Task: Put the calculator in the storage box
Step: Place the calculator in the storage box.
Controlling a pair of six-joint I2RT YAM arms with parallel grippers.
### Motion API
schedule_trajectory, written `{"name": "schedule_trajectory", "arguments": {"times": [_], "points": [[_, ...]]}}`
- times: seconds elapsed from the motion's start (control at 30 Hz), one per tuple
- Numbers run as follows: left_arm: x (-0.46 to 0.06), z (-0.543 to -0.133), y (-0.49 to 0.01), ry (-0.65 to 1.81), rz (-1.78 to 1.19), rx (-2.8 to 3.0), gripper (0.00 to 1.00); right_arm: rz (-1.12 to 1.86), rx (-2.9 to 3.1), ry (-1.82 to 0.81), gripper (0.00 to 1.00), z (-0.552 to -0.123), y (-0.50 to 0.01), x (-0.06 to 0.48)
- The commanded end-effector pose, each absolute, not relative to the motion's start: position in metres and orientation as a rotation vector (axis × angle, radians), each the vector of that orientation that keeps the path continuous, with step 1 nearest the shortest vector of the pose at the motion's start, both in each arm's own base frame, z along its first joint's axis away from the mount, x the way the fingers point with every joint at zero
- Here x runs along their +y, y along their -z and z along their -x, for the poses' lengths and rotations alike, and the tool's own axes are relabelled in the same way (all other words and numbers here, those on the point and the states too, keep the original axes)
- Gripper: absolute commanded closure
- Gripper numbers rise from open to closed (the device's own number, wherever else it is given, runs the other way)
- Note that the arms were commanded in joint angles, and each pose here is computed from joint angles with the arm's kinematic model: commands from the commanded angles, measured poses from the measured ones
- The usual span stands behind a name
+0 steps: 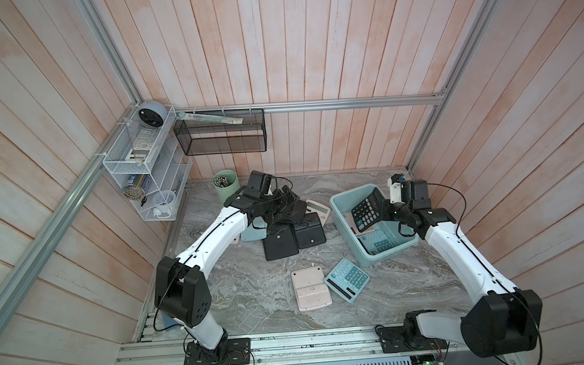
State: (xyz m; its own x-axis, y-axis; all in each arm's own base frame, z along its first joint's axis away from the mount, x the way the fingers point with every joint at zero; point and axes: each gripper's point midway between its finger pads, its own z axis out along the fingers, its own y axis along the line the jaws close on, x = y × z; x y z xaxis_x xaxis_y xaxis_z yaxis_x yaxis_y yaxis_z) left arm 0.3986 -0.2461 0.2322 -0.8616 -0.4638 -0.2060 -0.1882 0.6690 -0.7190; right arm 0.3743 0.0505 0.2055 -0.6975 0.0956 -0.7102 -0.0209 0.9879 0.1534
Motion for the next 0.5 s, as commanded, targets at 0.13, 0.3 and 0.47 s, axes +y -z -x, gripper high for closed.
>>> {"name": "schedule_trajectory", "arguments": {"times": [0.13, 0.3, 0.47], "points": [[-0.222, -0.406, -0.226, 0.945, 0.573, 2.606, 0.00, 0.000, 2.344, -0.095, 1.00, -0.397, -0.185, 0.053], [-0.215, -0.415, -0.222, 0.944, 0.598, 2.627, 0.00, -0.002, 2.325, -0.173, 1.00, -0.409, -0.170, 0.064], [-0.215, -0.425, -0.217, 0.958, 0.616, 2.638, 0.00, -0.011, 2.374, -0.158, 1.00, -0.409, -0.151, 0.062]]}}
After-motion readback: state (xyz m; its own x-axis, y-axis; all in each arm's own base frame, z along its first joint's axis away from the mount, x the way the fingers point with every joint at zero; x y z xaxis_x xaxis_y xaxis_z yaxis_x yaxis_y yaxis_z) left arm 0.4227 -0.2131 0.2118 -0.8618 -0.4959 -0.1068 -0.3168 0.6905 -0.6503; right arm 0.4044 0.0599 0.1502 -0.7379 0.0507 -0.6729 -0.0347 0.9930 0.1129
